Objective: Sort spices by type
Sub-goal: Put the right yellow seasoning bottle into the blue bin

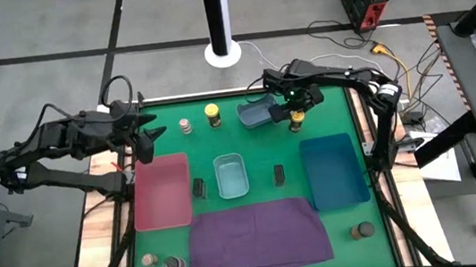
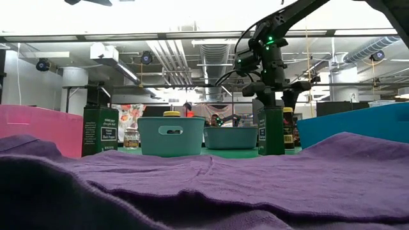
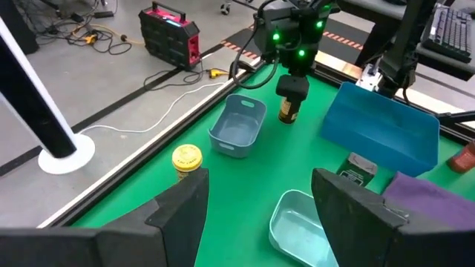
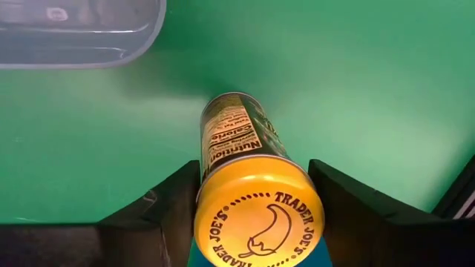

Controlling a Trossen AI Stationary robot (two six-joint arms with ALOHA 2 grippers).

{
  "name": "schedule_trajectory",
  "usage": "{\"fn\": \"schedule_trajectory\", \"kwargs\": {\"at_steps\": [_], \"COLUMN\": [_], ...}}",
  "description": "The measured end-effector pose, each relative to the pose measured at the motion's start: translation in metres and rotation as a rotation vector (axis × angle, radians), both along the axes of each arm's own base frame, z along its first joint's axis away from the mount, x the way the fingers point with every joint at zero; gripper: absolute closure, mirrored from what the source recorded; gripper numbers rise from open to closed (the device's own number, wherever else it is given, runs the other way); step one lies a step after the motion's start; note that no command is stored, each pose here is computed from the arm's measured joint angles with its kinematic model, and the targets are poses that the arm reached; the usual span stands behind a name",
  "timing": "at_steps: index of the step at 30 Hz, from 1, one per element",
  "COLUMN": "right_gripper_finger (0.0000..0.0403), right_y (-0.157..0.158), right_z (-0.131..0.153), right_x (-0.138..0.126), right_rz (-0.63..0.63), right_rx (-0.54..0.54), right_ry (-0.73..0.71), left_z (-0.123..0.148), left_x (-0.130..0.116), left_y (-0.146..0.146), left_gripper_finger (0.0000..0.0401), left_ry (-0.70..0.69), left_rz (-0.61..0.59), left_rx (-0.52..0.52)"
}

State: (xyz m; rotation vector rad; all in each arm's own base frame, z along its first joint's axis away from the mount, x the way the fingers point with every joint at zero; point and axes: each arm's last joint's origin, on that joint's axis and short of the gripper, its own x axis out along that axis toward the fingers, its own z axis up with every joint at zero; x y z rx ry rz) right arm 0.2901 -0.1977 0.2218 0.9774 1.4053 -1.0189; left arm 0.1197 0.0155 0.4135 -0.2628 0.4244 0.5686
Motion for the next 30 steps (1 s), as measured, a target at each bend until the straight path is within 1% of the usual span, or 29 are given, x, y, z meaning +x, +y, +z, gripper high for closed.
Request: {"fn": "schedule_trajectory", "kwargs": {"at_steps": [5,8,11,14,15,17,19,22,25,27,28,30], "right_gripper_finger": [0.0188,0.0188,0.0188,0.0188,0.0188,0.0188,0.0188,0.0188,0.0188,0.0188,0.0188,0.0188], "right_y": [0.0,0.001,0.005,0.013,0.018,0.035,0.057,0.094,0.13,0.154,0.163,0.177], "right_z": [0.0,0.005,0.029,0.063,0.073,0.092,0.113,0.135,0.151,0.156,0.157,0.157], "right_x": [0.0,-0.002,-0.009,-0.015,-0.015,-0.014,-0.016,-0.024,-0.032,-0.038,-0.042,-0.045], "right_rz": [0.005,0.045,0.088,0.146,0.184,0.294,0.364,0.511,0.697,0.8,0.83,0.848], "right_rx": [-0.001,-0.005,-0.016,-0.074,-0.085,-0.079,-0.078,-0.074,-0.096,-0.103,-0.103,-0.086], "right_ry": [0.001,0.006,-0.004,-0.084,-0.12,-0.202,-0.259,-0.272,-0.294,-0.282,-0.272,-0.257], "left_z": [0.0,0.0,0.0,0.0,0.001,0.001,0.001,0.001,0.0,-0.001,-0.001,-0.001], "left_x": [0.0,0.001,0.003,0.007,0.008,0.012,0.015,0.018,0.02,0.021,0.022,0.022], "left_y": [0.0,0.0,0.0,0.0,0.0,0.0,0.0,0.0,0.0,0.0,0.0,0.0], "left_gripper_finger": [0.0178,0.0178,0.0178,0.0178,0.0178,0.0178,0.0178,0.0178,0.0178,0.0178,0.0178,0.0178], "left_ry": [0.0,-0.002,-0.004,-0.01,-0.01,-0.003,0.003,0.016,0.029,0.033,0.035,0.039], "left_rz": [0.001,0.004,0.005,0.002,-0.002,-0.016,-0.026,-0.038,-0.043,-0.044,-0.045,-0.051], "left_rx": [0.0,-0.002,-0.005,0.002,0.009,0.033,0.05,0.07,0.078,0.079,0.082,0.092]}}
